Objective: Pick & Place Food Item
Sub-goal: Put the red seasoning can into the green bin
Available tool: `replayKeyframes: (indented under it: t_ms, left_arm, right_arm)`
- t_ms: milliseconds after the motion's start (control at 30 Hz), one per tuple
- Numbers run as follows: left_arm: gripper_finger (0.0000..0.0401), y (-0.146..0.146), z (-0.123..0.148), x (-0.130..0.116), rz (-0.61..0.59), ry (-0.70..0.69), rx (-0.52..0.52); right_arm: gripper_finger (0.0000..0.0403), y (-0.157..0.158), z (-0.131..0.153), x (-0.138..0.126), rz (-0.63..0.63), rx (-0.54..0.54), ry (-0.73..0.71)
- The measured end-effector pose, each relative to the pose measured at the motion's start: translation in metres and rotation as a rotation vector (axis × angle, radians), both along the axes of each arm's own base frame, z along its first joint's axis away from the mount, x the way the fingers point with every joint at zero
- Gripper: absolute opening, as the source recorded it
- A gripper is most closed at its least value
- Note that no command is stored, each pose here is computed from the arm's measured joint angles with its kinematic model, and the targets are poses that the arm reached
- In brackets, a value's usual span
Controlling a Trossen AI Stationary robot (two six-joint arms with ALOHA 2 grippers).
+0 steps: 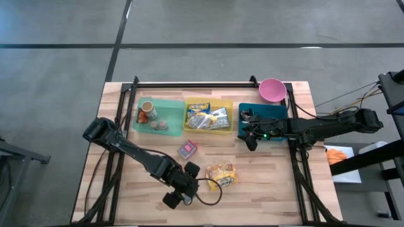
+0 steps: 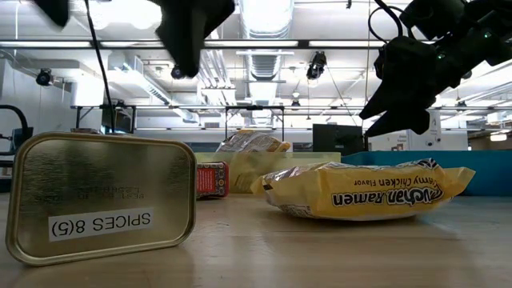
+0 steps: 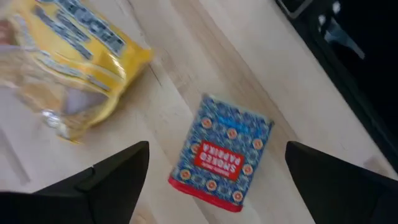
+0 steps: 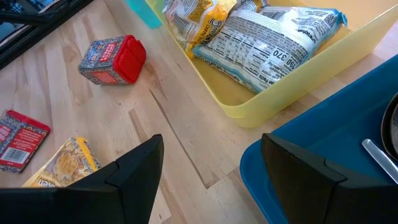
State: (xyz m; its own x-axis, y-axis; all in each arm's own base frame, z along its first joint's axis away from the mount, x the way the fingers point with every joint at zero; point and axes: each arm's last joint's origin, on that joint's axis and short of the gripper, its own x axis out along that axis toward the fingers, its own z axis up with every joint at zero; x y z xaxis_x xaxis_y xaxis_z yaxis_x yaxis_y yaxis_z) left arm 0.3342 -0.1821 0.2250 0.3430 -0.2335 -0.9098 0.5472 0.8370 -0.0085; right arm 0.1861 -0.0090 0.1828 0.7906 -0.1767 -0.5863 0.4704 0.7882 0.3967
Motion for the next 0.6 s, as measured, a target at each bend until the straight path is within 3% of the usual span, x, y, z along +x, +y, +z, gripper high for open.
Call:
replayKeyframes:
  t_ms: [367, 600]
  left_arm:
    - [0.0391, 0.008, -0.045, -0.012, -0.021, 0.03, -0.023]
    - [0.0389, 0.009, -0.054, -0.013, -0.086, 0.014, -0.043]
  right_arm:
    - [0.0265, 0.0, 0.0, 0.0, 0.0, 0.0, -0.001]
    - [0.0265, 0.0, 0.0, 0.0, -0.001, 0.0, 0.0]
